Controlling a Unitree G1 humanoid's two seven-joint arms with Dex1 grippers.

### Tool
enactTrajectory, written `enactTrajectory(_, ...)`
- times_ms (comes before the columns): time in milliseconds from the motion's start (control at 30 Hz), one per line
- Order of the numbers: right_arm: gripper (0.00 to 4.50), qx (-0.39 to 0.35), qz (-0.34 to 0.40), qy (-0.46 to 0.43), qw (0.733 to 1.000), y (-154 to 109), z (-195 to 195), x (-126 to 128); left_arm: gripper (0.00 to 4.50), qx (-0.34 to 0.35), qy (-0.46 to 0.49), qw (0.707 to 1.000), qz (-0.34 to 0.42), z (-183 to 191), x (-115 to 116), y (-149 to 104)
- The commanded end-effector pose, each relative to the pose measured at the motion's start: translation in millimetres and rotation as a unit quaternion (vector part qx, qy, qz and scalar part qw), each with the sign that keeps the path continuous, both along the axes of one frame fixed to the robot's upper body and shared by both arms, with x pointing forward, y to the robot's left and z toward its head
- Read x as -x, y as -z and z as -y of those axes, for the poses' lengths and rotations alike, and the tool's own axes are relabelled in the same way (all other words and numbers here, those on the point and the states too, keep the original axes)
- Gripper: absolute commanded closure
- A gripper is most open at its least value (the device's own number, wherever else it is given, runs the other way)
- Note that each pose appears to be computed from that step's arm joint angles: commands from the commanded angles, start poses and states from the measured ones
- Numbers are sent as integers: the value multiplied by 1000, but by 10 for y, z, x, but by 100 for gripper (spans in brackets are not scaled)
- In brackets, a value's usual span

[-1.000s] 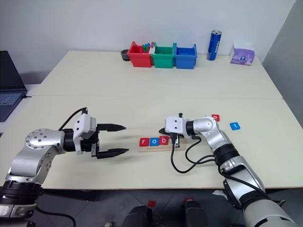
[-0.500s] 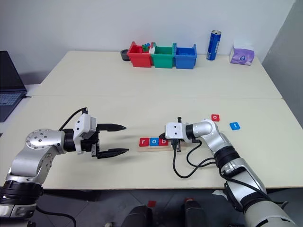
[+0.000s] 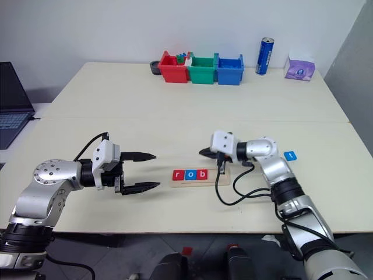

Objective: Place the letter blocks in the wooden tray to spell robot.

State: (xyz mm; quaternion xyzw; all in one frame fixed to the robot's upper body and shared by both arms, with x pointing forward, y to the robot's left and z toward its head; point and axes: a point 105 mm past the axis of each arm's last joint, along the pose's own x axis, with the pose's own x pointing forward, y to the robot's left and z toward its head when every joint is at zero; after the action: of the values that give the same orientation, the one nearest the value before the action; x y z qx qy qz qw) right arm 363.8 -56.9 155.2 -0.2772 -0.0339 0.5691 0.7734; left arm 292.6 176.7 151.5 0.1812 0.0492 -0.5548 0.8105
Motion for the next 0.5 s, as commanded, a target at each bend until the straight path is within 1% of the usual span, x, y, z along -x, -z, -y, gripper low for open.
enactTrajectory(33,432,-65,-19,66,996,-285,225,62,0,28,4,999,35,149,9,-205)
enactTrajectory(133,362,-90,-45,139,985,-289,431,125,0,51,-1,998,46,314,-21,-267)
enactTrajectory(167,329,-107,-55,175,977,-289,504,119,0,57,-3,997,50,380,-37,-280)
enactTrajectory(200,286,-119,-62,201,970,-288,553,118,0,60,-5,997,52,423,-46,-287)
enactTrajectory(233,264,-134,-68,243,958,-281,634,96,0,66,-7,996,54,492,-65,-288)
enactTrajectory(300,190,-155,-77,315,933,-252,777,65,0,75,-9,996,57,615,-93,-283)
enactTrajectory(333,144,-163,-81,345,921,-232,837,56,0,79,-10,995,57,668,-107,-280)
enactTrajectory(367,117,-168,-84,362,913,-220,865,53,0,81,-11,995,57,695,-115,-277)
enactTrajectory(400,76,-173,-88,391,900,-183,925,40,0,84,-13,995,57,742,-132,-270)
enactTrajectory(467,4,-184,-88,460,864,-112,1073,-9,0,86,-19,994,60,821,-178,-258)
enactTrajectory(500,1,-189,-90,486,849,-84,1132,-24,0,87,-23,994,63,845,-201,-258)
